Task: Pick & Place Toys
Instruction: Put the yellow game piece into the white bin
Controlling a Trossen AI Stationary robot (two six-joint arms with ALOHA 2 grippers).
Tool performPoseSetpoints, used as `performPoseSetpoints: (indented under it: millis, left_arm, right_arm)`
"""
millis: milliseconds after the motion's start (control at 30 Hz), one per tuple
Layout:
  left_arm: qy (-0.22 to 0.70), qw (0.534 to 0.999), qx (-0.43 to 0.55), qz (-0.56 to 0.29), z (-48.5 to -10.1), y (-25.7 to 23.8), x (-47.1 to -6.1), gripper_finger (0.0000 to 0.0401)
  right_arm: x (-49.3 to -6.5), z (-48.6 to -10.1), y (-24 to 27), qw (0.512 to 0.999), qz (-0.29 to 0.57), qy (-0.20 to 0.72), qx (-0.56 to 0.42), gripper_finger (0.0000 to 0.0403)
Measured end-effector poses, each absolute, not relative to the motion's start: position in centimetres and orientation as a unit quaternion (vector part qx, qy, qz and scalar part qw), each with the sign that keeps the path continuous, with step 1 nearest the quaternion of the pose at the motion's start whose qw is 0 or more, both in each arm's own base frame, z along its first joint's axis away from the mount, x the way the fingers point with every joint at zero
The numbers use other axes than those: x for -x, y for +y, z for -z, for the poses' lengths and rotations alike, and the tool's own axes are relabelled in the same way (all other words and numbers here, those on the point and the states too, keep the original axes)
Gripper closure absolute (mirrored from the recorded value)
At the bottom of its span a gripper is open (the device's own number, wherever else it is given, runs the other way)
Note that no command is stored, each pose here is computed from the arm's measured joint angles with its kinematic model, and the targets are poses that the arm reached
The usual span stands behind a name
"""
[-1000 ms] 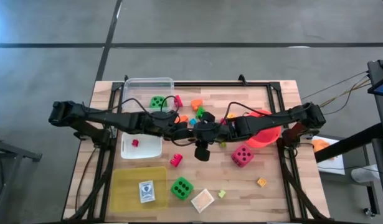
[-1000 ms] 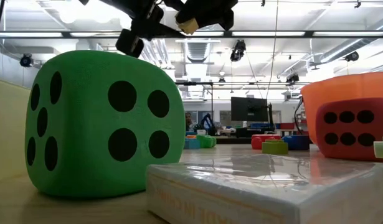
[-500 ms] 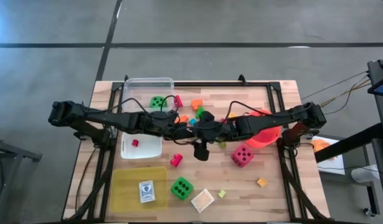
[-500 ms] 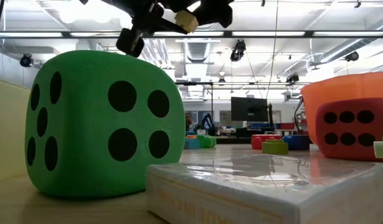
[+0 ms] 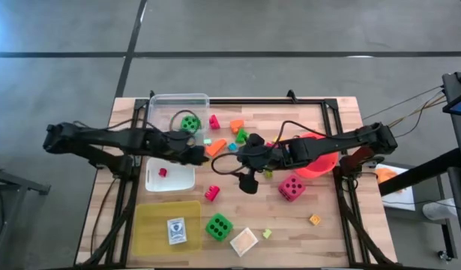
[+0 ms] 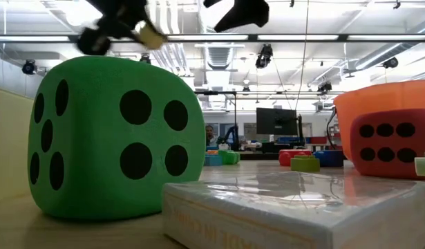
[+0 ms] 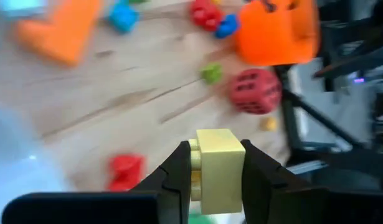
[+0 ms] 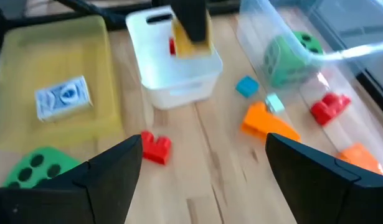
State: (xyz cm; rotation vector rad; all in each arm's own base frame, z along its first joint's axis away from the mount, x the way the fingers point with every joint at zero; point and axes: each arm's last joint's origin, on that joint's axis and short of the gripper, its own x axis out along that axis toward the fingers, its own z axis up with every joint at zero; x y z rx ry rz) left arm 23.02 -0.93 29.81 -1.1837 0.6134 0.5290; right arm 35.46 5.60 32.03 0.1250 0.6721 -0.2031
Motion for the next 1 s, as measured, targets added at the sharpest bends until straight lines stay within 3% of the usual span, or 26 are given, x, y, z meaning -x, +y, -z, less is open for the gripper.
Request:
performPoseSetpoints:
  millis: [133,267,467,1000]
  left_arm:
    - [0.321,0.73,0.532,-0.286,-30.1,-1.0,-19.8,0.0316]
    - [0.378,0.671,0.527,-0.36,-29.1,-1.3,-17.7,0.0316]
    - [0.456,0.613,0.487,-0.423,-27.2,-1.8,-17.7,0.0316]
    - [0.535,0.571,0.394,-0.482,-20.0,-2.0,-19.5,0.0316]
  right_arm:
    - [-35.2,-31.5,5.5,0.926,0.109,0.355,-0.068,0.0067]
    - [-34.9,-30.9,5.9,0.917,0.111,0.377,-0.066,0.0067]
    - [-34.6,-30.5,6.7,0.913,0.101,0.391,-0.054,0.0067]
    - [-33.6,-28.4,8.4,0.897,0.103,0.423,-0.075,0.0067]
